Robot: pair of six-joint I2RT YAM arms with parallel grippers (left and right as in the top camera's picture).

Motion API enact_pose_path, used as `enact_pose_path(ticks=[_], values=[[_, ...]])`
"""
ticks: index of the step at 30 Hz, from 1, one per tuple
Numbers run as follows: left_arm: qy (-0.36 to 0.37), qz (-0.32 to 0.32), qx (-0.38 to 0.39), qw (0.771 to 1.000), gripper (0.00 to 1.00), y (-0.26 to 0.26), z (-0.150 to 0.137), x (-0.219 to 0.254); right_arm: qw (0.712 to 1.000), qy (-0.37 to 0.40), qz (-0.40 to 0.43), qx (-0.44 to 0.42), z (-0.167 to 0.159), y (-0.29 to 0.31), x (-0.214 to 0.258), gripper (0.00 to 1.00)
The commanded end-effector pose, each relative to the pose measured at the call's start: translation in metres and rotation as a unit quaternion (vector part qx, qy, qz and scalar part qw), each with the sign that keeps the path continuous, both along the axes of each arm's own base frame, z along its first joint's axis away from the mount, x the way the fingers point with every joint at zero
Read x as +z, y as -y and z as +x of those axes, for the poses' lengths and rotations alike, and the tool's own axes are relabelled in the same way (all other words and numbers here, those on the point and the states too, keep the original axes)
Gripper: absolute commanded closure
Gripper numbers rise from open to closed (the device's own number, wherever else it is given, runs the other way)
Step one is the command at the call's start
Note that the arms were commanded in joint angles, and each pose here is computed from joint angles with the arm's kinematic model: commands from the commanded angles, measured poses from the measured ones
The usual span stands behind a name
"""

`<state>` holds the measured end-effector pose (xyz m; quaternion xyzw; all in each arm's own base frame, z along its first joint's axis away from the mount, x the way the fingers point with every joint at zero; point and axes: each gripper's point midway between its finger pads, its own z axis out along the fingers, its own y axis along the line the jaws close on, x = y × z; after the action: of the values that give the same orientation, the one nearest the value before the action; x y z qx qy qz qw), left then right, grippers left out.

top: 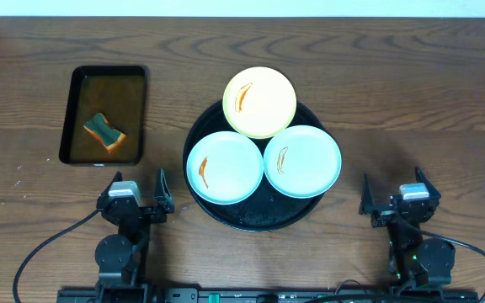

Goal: Clean dirty plates on tray and stack at the side

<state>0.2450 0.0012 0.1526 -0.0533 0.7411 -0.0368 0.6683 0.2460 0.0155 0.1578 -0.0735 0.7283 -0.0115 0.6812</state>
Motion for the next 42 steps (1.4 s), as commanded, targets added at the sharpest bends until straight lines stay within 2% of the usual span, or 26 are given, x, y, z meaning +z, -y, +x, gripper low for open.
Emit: enact_pose_path(ticks=[1,14,16,17,19,22,24,27,31,34,36,39,40,42], values=[[-0.027,-0.002,0.013,1.0,0.13,-0.004,-0.001,-0.017,1.0,0.001,-0.007,-0.008,0.0,0.003,0.0,0.01],[-0.027,-0.003,0.013,1.0,0.13,-0.004,-0.001,-0.017,1.0,0.001,-0.007,-0.008,0.0,0.003,0.0,0.01],[-0.026,-0.033,0.004,0.999,0.13,0.0,-0.001,-0.016,1.0,0.001,-0.007,-0.008,0.0,0.003,0.0,0.01],[-0.023,-0.082,-0.019,0.996,0.13,0.01,-0.001,-0.014,1.0,0.001,-0.007,-0.008,0.0,0.003,0.0,0.01],[-0.038,-0.228,-0.102,0.968,0.13,0.045,-0.006,-0.009,1.0,0.001,-0.007,-0.008,0.0,0.003,0.0,0.01],[-0.105,-0.399,-0.199,0.889,0.13,0.088,-0.022,-0.006,1.0,0.001,-0.007,-0.008,0.0,0.003,0.0,0.01],[-0.117,-0.443,-0.192,0.868,0.13,0.089,-0.023,-0.005,1.0,0.001,-0.007,-0.008,0.0,0.003,0.0,0.01],[-0.107,-0.488,-0.164,0.85,0.13,0.082,-0.018,0.0,1.0,0.001,-0.007,-0.008,0.0,0.003,0.0,0.01],[-0.08,-0.524,-0.191,0.826,0.13,0.085,-0.019,0.024,1.0,0.001,-0.007,-0.008,0.0,0.003,0.0,0.01],[0.005,-0.485,-0.247,0.839,0.13,0.087,-0.025,0.07,1.0,0.001,-0.007,-0.008,0.0,0.003,0.0,0.01],[0.07,-0.422,-0.255,0.867,0.13,0.08,-0.03,0.102,1.0,0.001,-0.007,-0.008,0.0,0.003,0.0,0.01],[0.091,-0.355,-0.175,0.914,0.13,0.054,-0.026,0.122,1.0,0.001,-0.007,-0.008,0.0,0.003,0.0,0.01],[0.083,-0.321,-0.13,0.935,0.13,0.042,-0.025,0.126,1.0,0.001,-0.007,-0.008,0.0,0.003,0.0,0.01],[0.058,-0.264,-0.053,0.961,0.13,0.019,-0.024,0.133,1.0,0.001,-0.007,-0.008,0.0,0.003,0.0,0.01]])
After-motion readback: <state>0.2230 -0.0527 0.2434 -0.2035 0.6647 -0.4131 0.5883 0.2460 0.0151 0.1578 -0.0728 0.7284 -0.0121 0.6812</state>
